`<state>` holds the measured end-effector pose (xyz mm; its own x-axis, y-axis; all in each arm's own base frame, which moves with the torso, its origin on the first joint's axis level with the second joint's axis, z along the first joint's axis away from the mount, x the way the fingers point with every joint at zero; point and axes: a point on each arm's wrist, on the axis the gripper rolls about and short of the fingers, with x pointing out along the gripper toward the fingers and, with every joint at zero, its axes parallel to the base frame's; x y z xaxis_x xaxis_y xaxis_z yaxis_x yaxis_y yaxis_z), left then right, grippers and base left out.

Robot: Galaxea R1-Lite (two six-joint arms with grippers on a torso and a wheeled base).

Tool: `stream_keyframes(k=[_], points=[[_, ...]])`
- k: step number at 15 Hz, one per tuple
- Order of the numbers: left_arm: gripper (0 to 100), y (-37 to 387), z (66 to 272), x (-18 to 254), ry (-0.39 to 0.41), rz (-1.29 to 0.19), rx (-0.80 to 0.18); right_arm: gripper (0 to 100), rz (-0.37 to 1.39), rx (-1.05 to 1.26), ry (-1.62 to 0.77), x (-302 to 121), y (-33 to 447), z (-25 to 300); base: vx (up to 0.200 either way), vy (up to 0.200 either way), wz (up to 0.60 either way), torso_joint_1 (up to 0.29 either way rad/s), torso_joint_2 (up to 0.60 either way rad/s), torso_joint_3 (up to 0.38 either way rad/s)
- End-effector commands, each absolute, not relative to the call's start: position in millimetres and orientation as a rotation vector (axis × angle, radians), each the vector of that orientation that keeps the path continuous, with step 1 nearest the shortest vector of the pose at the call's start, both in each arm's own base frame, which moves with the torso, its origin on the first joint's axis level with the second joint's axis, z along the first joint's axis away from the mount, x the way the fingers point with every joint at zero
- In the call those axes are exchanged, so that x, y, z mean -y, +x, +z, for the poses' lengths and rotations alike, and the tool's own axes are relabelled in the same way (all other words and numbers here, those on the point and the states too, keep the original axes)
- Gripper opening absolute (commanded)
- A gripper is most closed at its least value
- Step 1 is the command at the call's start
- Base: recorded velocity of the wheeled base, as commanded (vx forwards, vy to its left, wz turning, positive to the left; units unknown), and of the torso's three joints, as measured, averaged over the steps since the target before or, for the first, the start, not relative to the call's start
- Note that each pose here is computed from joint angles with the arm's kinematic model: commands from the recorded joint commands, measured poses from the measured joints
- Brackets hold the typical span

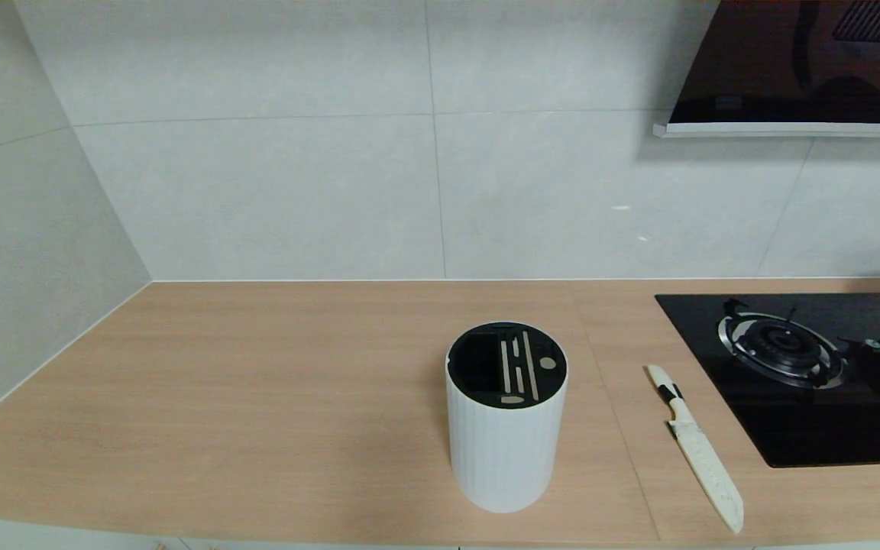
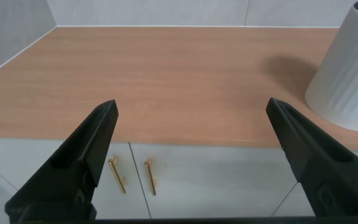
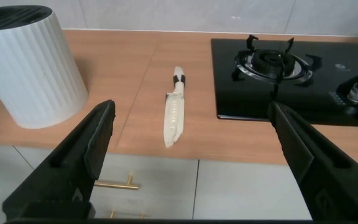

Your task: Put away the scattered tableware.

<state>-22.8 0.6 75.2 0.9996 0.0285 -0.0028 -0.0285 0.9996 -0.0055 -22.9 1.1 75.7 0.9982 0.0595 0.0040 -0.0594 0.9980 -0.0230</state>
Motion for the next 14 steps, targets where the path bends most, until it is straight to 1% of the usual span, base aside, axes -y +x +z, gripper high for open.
stream_keyframes(k=[1,2,3,4,5,8,9,11,14], points=[[100,-22.8,75.2,-0.7,-0.006,0.029,-0.003,100,0.06,0.006,-0.042,-1.1,-22.8,76.0,0.0,0.0,0.0,0.0,0.0,0.0],[100,-22.8,75.2,-0.7,-0.006,0.029,-0.003,100,0.06,0.006,-0.045,-1.1,-22.8,76.0,0.0,0.0,0.0,0.0,0.0,0.0],[100,-22.8,75.2,-0.7,-0.006,0.029,-0.003,100,0.062,0.058,-0.038,-1.1,-26.8,90.9,0.0,0.0,0.0,0.0,0.0,0.0],[100,-22.8,75.2,-0.7,-0.006,0.029,-0.003,100,0.076,0.096,-0.022,-1.0,-31.5,113.7,0.0,0.0,0.0,0.0,0.0,0.0],[100,-22.8,75.2,-0.7,-0.006,0.029,-0.003,100,0.093,0.064,-0.021,-0.8,-28.0,122.4,0.0,0.0,0.0,0.0,0.0,0.0],[100,-22.8,75.2,-0.7,-0.006,0.029,-0.003,100,0.147,-0.146,-0.021,-2.0,2.3,139.2,0.0,0.0,0.0,0.0,0.0,0.0],[100,-22.8,75.2,-0.7,-0.006,0.029,-0.003,100,0.15,-0.167,-0.021,-2.3,6.2,141.0,0.0,0.0,0.0,0.0,0.0,0.0],[100,-22.8,75.2,-0.7,-0.006,0.029,-0.003,100,0.193,-0.328,-0.023,-6.5,42.9,158.6,0.0,0.0,0.0,0.0,0.0,0.0],[100,-22.8,75.2,-0.7,-0.006,0.029,-0.003,100,0.251,-0.481,-0.042,-16.0,82.0,165.2,0.0,0.0,0.0,0.0,0.0,0.0]])
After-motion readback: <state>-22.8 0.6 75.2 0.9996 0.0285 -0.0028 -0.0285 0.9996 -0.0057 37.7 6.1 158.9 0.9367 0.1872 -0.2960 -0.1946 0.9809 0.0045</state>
